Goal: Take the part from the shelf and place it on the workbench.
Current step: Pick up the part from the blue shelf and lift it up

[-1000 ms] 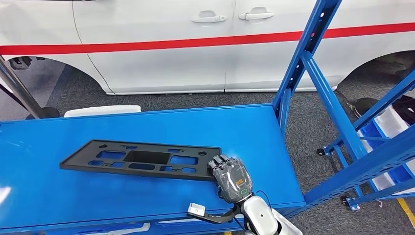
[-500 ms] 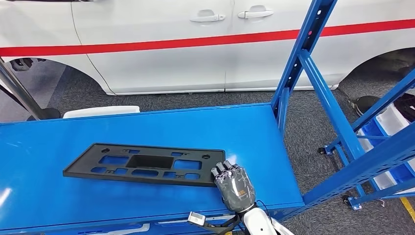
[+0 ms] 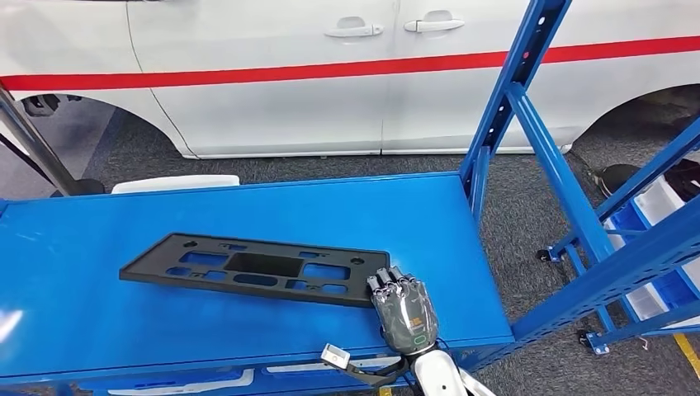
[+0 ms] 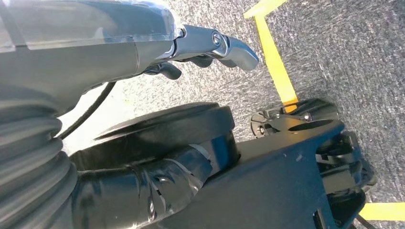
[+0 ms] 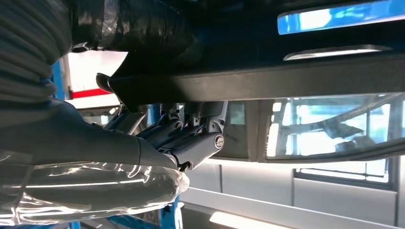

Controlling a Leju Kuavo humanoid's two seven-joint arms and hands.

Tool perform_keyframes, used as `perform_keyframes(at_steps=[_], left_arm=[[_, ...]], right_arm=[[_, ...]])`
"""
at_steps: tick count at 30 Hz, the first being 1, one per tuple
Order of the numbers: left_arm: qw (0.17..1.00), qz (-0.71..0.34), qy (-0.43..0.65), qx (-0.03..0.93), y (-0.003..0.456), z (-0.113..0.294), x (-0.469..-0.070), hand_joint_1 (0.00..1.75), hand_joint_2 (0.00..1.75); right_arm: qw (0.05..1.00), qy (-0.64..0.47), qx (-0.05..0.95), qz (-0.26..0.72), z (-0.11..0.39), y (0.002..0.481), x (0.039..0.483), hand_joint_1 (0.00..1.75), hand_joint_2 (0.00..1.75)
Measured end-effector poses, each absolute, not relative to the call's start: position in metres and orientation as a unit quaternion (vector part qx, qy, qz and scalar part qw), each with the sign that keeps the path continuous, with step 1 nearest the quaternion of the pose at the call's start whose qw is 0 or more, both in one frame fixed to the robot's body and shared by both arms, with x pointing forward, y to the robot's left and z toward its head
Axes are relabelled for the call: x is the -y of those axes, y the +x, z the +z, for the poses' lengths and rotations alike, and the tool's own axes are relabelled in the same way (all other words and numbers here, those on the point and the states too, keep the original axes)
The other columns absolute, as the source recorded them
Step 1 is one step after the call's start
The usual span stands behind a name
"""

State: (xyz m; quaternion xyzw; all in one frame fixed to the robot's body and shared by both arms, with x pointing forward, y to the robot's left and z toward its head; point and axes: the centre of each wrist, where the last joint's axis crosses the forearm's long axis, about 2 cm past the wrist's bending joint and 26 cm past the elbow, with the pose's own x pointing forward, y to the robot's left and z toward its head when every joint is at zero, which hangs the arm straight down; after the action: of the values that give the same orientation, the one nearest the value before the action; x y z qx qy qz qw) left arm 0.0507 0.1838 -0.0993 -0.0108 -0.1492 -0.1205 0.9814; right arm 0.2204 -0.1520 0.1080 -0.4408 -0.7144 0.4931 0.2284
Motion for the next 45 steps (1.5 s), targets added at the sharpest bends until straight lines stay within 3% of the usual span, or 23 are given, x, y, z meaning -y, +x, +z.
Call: perform_keyframes(at_steps=[32, 45], left_arm=[[0.985, -0.113, -0.011, 0.13, 0.057, -0.097, -0.179, 0.0, 1.75], [0.985, -0.103, -0.01, 0.137, 0.065, -0.096, -0.18, 0.0, 1.75]], right_arm=[[0.264, -0.507, 0.736, 0.362, 0.141, 0.243, 0.15, 1.75, 1.75], [0.233, -0.506, 0.761, 0.332, 0.153, 0.247, 0.152, 1.75, 1.75]])
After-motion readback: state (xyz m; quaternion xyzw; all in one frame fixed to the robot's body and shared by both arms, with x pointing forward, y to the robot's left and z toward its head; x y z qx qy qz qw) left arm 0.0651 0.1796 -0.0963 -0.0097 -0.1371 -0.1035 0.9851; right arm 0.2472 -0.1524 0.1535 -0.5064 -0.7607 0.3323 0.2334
